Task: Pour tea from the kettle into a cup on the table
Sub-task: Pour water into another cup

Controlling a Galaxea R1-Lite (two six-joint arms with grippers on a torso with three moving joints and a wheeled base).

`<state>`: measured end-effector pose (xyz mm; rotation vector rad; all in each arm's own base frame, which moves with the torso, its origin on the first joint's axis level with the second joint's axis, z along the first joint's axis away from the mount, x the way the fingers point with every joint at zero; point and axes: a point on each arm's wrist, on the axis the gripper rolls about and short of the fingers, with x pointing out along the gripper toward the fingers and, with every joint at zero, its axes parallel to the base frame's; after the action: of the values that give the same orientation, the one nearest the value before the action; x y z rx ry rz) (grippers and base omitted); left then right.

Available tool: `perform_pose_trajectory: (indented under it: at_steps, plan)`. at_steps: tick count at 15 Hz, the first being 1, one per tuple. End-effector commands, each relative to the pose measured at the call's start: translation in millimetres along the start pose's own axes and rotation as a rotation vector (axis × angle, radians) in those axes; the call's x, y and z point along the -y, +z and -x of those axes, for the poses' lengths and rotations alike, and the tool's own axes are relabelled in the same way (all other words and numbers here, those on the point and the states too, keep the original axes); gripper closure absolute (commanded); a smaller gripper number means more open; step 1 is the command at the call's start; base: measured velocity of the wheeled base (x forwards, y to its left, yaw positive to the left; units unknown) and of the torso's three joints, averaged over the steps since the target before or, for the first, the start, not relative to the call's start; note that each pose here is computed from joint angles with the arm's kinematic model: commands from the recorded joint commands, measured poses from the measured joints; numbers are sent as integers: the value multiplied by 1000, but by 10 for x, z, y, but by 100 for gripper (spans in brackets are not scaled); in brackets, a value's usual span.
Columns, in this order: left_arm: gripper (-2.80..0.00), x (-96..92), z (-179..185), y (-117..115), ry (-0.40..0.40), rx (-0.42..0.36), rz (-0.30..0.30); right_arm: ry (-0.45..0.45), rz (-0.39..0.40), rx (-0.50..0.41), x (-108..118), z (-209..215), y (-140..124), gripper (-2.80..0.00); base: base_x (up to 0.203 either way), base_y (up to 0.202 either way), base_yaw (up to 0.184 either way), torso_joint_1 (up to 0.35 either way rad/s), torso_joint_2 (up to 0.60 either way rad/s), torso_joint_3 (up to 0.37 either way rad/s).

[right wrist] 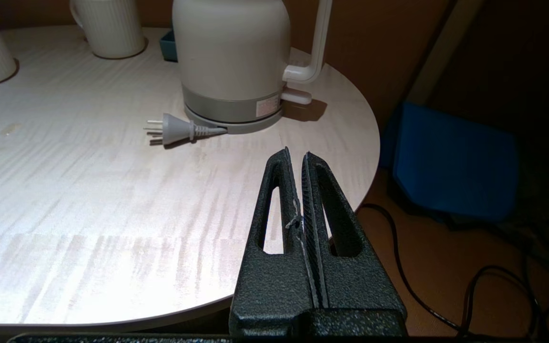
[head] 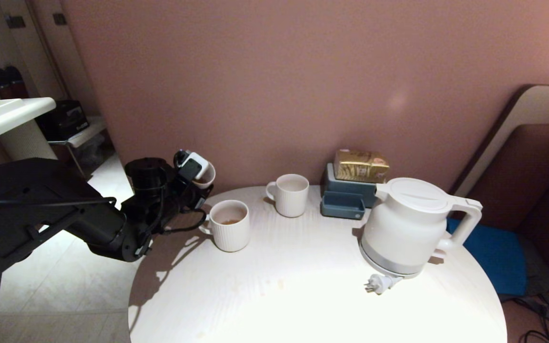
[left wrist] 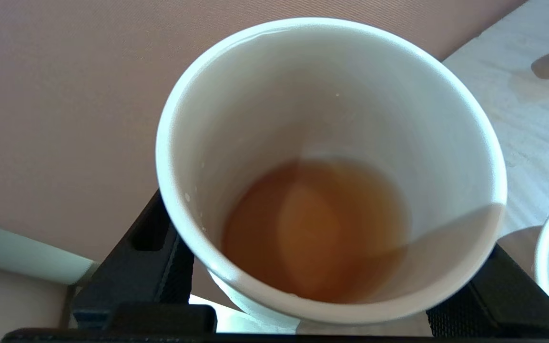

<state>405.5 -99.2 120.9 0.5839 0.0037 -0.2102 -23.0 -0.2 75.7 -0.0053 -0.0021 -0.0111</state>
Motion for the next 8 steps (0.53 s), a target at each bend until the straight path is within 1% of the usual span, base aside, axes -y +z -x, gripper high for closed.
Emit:
perform_pose_trajectory:
  at_steps: [1, 2, 4, 5, 6, 8]
  plan:
    - [0, 7, -2, 27, 9, 25, -8, 0, 1, -1, 0, 0, 2, 0, 0, 0, 0, 0, 0, 0]
    - [0, 23, -17, 21, 18, 43, -20, 0, 1, -2, 0, -1, -1, 0, 0, 0, 0, 0, 0, 0]
    - [0, 60, -57, -27, 38, 70, -78, 0, 1, -2, 0, -1, -1, 0, 0, 0, 0, 0, 0, 0]
    - [0, 87, -72, -44, 45, 84, -93, 0, 1, -1, 0, -1, 1, 0, 0, 0, 0, 0, 0, 0]
    - [0, 112, -79, -45, 48, 96, -104, 0, 1, -1, 0, -1, 1, 0, 0, 0, 0, 0, 0, 0]
    - [0, 134, -70, -32, 44, 99, -107, 0, 1, -1, 0, -1, 0, 0, 0, 0, 0, 0, 0, 0]
